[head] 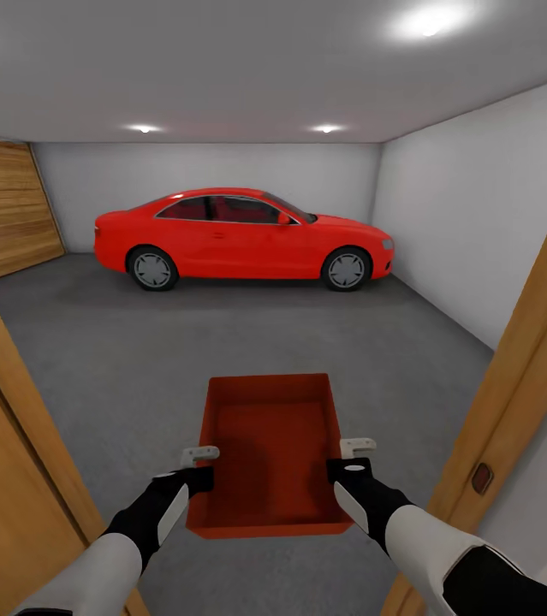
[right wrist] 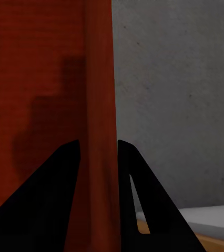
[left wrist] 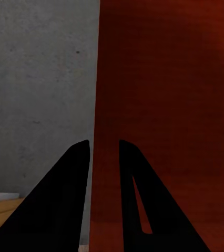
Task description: Move the two storage containers from the living room to the garage. In the garage, place one container on the floor and stack the other container on top of it (either order is fine).
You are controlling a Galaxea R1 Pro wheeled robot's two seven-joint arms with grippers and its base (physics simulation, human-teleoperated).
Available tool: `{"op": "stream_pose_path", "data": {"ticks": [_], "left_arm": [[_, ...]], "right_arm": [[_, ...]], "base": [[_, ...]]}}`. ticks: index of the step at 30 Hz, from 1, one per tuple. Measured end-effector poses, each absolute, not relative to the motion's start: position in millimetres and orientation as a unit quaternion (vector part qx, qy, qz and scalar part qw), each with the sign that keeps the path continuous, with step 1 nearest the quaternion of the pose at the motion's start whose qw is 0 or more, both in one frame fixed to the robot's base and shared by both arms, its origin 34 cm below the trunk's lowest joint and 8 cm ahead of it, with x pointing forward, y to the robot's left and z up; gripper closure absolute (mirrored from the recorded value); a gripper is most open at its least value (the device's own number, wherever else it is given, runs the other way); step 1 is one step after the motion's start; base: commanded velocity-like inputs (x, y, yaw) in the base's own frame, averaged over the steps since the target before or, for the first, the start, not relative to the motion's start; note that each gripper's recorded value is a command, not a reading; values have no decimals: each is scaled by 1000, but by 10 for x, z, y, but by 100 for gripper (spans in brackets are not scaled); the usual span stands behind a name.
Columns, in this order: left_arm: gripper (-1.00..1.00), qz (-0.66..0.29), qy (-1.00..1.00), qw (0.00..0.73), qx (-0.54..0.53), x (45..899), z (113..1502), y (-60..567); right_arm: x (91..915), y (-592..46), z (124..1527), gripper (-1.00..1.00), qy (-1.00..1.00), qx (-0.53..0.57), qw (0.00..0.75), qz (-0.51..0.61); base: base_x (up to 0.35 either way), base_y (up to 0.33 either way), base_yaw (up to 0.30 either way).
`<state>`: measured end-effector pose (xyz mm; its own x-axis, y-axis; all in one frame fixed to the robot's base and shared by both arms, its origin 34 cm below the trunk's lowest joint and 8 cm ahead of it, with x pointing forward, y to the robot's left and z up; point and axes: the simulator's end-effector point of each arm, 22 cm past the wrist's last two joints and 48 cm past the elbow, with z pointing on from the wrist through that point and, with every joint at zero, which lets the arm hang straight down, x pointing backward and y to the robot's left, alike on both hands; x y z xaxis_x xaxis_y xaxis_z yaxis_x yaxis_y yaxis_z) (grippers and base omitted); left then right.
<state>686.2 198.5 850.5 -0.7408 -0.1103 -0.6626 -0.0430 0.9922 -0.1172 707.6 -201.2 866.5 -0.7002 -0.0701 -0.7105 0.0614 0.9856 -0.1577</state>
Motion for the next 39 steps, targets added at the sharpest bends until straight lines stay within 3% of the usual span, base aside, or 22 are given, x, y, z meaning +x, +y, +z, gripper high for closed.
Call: {"op": "stream_pose_path", "data": {"ticks": [11, 21, 39], "left_arm": [[100, -47, 932, 358, -41, 6859, 8509, 1984], [100, -47, 932, 358, -41, 6859, 8506, 1983], [100, -47, 932, 358, -41, 6857, 8508, 1984]], "right_arm": [[7074, -2014, 8670, 100, 918, -3, 387, -85], [7074, -2014, 8667, 100, 918, -3, 387, -85], [7072, -2013, 8669, 100, 918, -3, 387, -85]], "base": [[260, 0, 0], [71, 0, 0], [315, 0, 0]]}}
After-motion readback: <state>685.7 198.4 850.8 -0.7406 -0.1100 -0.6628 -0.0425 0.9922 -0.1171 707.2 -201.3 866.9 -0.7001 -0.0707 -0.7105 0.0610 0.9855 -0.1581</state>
